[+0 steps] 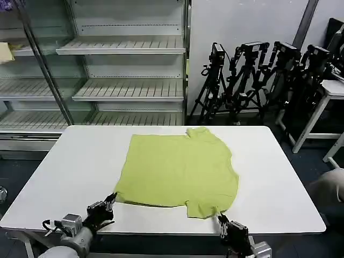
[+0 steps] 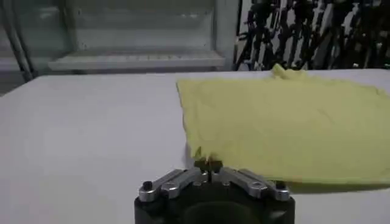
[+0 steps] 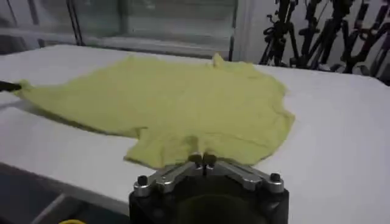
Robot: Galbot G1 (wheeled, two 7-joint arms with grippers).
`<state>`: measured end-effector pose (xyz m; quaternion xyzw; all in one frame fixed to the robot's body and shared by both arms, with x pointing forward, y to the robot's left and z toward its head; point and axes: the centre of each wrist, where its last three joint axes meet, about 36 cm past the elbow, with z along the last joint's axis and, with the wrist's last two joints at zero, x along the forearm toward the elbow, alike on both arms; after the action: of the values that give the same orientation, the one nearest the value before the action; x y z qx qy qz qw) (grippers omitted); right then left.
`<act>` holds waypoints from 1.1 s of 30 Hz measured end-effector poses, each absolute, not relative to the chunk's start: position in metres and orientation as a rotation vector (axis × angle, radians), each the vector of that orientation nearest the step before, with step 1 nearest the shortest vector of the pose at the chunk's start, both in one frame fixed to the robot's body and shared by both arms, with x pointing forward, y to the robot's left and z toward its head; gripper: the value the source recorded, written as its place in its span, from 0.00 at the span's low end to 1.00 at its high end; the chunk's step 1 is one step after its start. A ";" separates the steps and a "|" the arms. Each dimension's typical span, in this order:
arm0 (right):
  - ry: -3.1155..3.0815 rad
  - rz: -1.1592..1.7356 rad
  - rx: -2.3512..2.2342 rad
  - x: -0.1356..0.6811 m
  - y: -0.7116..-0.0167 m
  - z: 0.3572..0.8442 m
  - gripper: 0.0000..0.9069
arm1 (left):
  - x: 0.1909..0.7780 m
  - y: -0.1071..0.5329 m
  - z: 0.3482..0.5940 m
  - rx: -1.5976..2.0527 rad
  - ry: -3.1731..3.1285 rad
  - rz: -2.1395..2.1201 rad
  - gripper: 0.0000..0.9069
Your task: Fold and organize the clothes.
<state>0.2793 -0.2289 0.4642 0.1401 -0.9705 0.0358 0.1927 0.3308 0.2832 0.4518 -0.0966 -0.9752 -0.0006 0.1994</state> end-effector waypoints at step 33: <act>-2.815 0.105 0.368 0.426 -0.240 0.454 0.00 | 0.444 0.287 0.440 -0.326 -2.764 0.084 0.01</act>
<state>0.4257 -0.2397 0.4542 0.1282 -0.9797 0.0366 0.1497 0.4435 0.2865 0.4405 -0.1153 -0.9769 0.0295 0.1777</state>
